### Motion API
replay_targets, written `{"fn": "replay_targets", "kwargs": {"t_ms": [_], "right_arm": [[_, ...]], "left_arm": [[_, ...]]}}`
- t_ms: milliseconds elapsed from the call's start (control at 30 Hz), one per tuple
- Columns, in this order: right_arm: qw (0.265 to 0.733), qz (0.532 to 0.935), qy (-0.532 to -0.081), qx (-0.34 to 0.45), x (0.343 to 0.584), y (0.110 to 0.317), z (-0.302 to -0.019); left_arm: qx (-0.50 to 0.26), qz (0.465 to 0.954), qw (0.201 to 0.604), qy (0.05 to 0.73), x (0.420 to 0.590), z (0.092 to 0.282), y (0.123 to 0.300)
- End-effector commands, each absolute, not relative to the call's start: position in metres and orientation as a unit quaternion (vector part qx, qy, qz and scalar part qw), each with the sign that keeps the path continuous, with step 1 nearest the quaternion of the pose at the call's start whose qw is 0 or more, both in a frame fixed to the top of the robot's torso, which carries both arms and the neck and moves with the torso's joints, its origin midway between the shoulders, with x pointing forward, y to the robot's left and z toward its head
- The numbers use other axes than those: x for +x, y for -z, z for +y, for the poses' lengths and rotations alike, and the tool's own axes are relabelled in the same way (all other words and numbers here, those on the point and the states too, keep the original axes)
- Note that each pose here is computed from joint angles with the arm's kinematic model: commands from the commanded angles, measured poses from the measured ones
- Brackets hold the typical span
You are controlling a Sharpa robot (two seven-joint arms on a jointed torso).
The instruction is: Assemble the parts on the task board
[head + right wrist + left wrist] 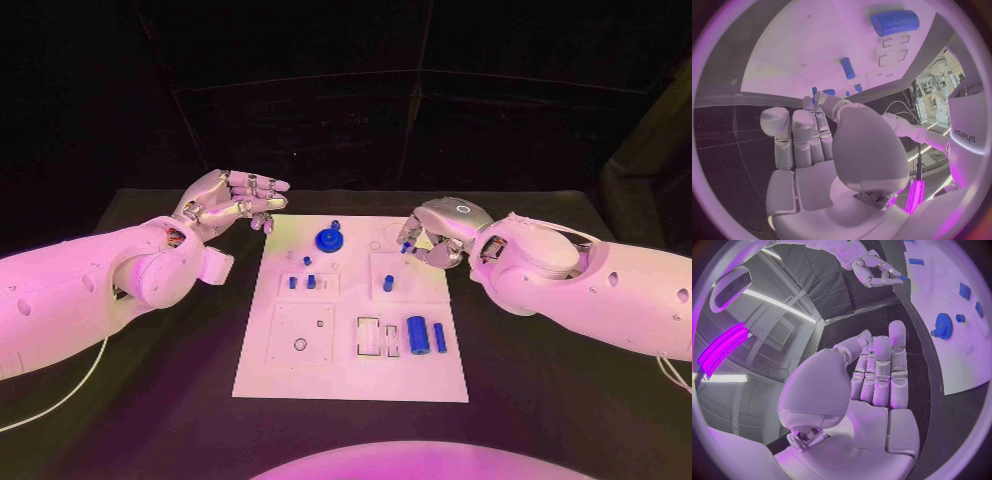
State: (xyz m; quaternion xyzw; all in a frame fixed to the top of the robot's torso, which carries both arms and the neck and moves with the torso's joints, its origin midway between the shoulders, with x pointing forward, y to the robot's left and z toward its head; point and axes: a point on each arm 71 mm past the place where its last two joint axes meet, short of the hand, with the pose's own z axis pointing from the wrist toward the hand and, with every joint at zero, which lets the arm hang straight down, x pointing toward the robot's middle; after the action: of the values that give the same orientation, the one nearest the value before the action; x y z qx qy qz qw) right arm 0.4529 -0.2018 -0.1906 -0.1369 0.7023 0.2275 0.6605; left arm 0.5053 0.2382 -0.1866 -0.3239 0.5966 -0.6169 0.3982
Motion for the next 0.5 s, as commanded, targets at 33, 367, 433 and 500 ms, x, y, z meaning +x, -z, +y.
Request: {"fn": "replay_targets", "kwargs": {"t_ms": [33,367,433,500], "right_arm": [[0.675,0.674,-0.282,-0.102,0.448,0.18,-0.191],[0.66,0.652,-0.346,-0.139,0.436,0.175,-0.139],[0.649,0.655,-0.353,-0.16,0.434,0.177,-0.124],[0.64,0.658,-0.356,-0.173,0.434,0.18,-0.115]], "left_arm": [[-0.333,0.593,0.4,0.615,0.507,0.24,0.186],[-0.332,0.591,0.398,0.618,0.505,0.236,0.185],[-0.332,0.59,0.396,0.62,0.505,0.234,0.185],[-0.331,0.59,0.394,0.622,0.505,0.231,0.185]]}}
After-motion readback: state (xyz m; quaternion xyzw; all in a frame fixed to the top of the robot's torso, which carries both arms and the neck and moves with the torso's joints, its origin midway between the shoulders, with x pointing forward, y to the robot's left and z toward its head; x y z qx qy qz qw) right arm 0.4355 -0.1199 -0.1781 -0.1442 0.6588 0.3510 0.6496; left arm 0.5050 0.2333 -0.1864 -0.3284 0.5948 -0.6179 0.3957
